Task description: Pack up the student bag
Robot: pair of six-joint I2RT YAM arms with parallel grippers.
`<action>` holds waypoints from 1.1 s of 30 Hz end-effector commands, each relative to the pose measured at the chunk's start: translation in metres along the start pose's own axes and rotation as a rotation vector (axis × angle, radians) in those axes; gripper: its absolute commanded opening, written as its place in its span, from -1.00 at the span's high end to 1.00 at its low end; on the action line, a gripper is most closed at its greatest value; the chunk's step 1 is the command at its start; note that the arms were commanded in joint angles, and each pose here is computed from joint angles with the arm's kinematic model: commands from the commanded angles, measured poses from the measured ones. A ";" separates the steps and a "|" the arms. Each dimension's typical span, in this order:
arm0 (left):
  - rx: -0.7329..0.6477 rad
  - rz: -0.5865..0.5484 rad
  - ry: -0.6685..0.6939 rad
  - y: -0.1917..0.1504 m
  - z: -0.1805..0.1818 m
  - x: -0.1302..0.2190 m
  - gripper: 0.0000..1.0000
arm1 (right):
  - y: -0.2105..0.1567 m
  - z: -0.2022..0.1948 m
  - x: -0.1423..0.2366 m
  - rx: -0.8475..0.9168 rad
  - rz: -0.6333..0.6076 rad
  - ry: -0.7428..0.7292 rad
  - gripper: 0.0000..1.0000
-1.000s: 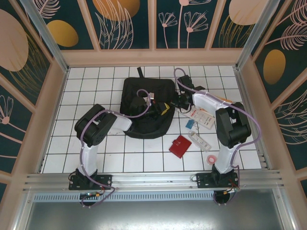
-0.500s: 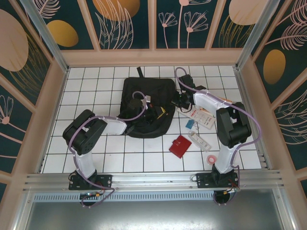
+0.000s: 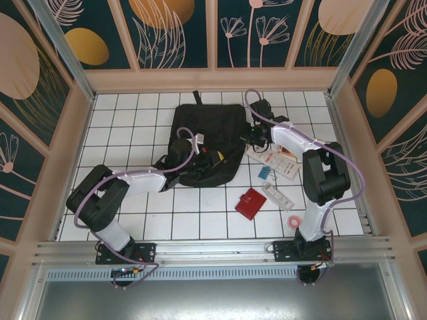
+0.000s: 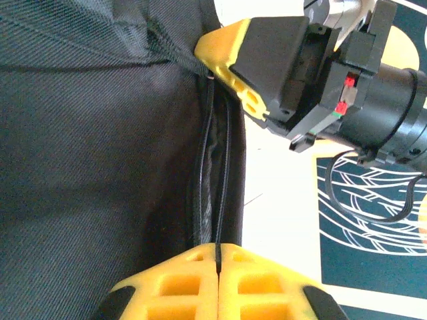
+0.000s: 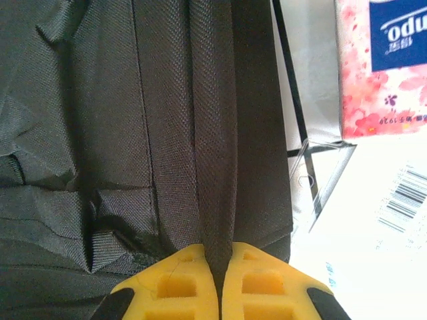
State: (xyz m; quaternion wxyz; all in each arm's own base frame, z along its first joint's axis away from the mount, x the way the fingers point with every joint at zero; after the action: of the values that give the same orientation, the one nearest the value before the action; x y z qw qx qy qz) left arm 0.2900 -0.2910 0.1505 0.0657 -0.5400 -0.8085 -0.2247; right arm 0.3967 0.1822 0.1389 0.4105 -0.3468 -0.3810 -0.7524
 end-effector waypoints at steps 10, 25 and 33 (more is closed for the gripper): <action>-0.117 -0.008 0.144 -0.014 0.014 0.037 1.00 | 0.051 0.004 -0.006 0.109 -0.100 -0.085 1.00; -0.154 -0.064 0.159 -0.006 0.007 0.045 1.00 | 0.057 0.037 0.013 0.150 -0.158 -0.080 -0.13; -0.126 -0.066 0.085 -0.007 0.001 0.039 1.00 | 0.023 0.013 0.012 0.079 -0.085 -0.055 -0.58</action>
State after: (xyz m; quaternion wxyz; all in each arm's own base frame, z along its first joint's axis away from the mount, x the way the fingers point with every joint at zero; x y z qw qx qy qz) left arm 0.2686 -0.2536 0.1572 0.0804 -0.4967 -0.8031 -0.3191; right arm 0.4176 0.1755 0.1731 0.3673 -0.3357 -0.4548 -0.7386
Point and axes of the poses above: each hand's point on the last joint's axis, 136 mm out from that joint toward the fingers, its own x axis back along the fingers, its own z axis along the line the jaws close on, y = z × x, the point moved 5 cm from there along x, back along the fingers, and after that the axes turned 5 degrees about -x, right-handed, at the moved point
